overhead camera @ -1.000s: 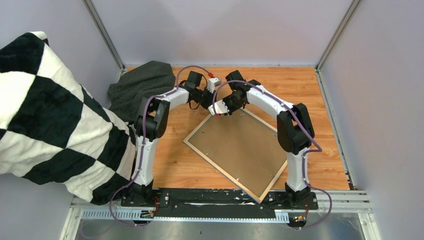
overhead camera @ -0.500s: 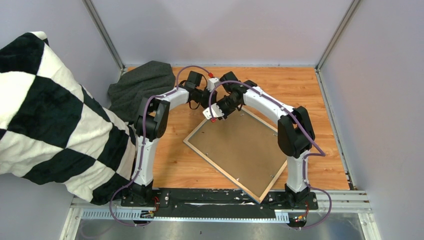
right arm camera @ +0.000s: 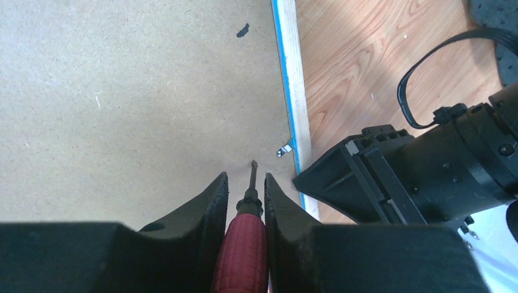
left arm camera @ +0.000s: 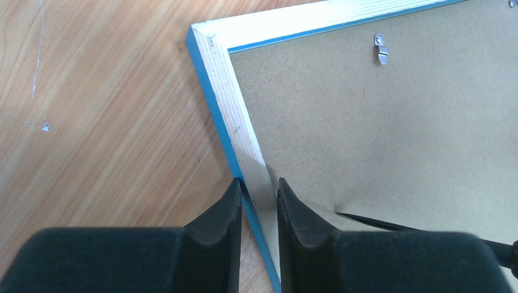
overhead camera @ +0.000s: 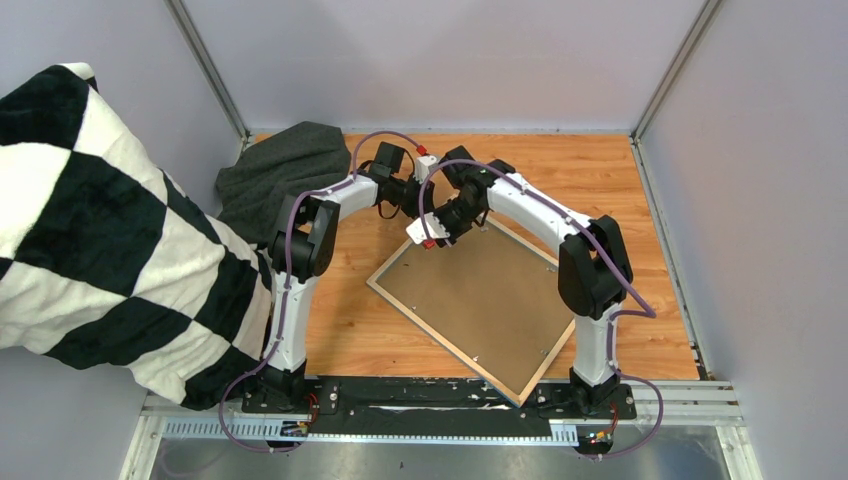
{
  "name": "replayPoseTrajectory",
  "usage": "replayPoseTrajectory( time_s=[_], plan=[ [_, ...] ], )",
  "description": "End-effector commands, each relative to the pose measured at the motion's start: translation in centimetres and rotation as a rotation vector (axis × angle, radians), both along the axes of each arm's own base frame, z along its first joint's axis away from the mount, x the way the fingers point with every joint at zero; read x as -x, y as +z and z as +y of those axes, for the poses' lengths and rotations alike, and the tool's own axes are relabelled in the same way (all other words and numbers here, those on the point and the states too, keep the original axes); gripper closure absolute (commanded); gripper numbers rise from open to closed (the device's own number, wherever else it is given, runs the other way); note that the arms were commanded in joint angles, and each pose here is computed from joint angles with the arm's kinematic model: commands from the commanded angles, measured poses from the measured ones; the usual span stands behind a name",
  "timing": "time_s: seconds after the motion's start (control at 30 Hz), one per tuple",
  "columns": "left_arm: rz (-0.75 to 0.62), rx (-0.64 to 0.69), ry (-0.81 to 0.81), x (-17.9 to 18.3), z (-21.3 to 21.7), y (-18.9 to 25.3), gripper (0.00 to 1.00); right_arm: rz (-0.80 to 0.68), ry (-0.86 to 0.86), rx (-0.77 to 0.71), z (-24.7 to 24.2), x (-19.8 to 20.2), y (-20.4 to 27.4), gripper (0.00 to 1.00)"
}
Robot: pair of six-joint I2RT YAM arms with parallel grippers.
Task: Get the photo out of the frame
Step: Release the photo frame item from the photo frame.
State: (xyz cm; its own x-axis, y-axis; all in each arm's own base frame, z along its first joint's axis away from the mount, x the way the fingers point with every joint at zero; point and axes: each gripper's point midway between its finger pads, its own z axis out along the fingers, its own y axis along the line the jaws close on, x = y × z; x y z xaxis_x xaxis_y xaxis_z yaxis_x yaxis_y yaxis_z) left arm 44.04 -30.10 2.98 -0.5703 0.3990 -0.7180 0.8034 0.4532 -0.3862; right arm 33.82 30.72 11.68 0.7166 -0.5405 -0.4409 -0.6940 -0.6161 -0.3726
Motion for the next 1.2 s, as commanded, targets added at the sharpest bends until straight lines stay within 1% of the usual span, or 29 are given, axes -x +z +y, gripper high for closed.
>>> replayPoseTrajectory(
  time_s=[0.0,0.13,0.33,0.53,0.6,0.7,0.8,0.87,1.03,1.13,1.17],
  plan=[
    [0.319,-0.092,-0.114,8.8,-0.3,-6.8,1.00,0.199,-0.103,0.067,-1.2,3.6,-0.7,1.00],
    [0.320,-0.092,-0.114,8.8,-0.3,-6.8,1.00,0.257,-0.173,-0.017,-0.8,3.2,0.6,1.00],
    [0.321,-0.093,-0.114,8.8,-0.3,-6.8,1.00,0.399,-0.326,-0.246,-0.3,1.7,4.0,1.00],
    [0.319,-0.092,-0.114,8.8,-0.3,-6.8,1.00,0.483,-0.557,-0.416,-1.3,-2.4,6.8,1.00],
    [0.319,-0.092,-0.114,8.8,-0.3,-6.8,1.00,0.530,-0.681,-0.455,-1.8,-4.2,7.2,1.00],
    [0.319,-0.092,-0.114,8.8,-0.3,-6.8,1.00,0.608,-0.836,-0.495,-2.3,-6.3,7.3,1.00],
    [0.318,-0.092,-0.114,8.8,-0.3,-6.8,1.00,0.756,-0.931,-0.528,-2.7,-7.4,7.2,1.00],
    [0.319,-0.092,-0.114,8.8,-0.3,-6.8,1.00,0.823,-0.981,-0.540,-2.8,-7.9,6.6,1.00],
    [0.319,-0.092,-0.114,8.8,-0.3,-6.8,1.00,0.888,-1.065,-0.610,-2.9,-9.2,5.0,1.00],
    [0.320,-0.091,-0.115,8.8,-0.3,-6.8,1.00,0.977,-1.131,-0.615,-2.8,-9.3,3.8,1.00],
    [0.319,-0.091,-0.115,8.8,-0.3,-6.8,1.00,0.996,-1.129,-0.628,-2.6,-9.5,3.7,1.00]
  ],
)
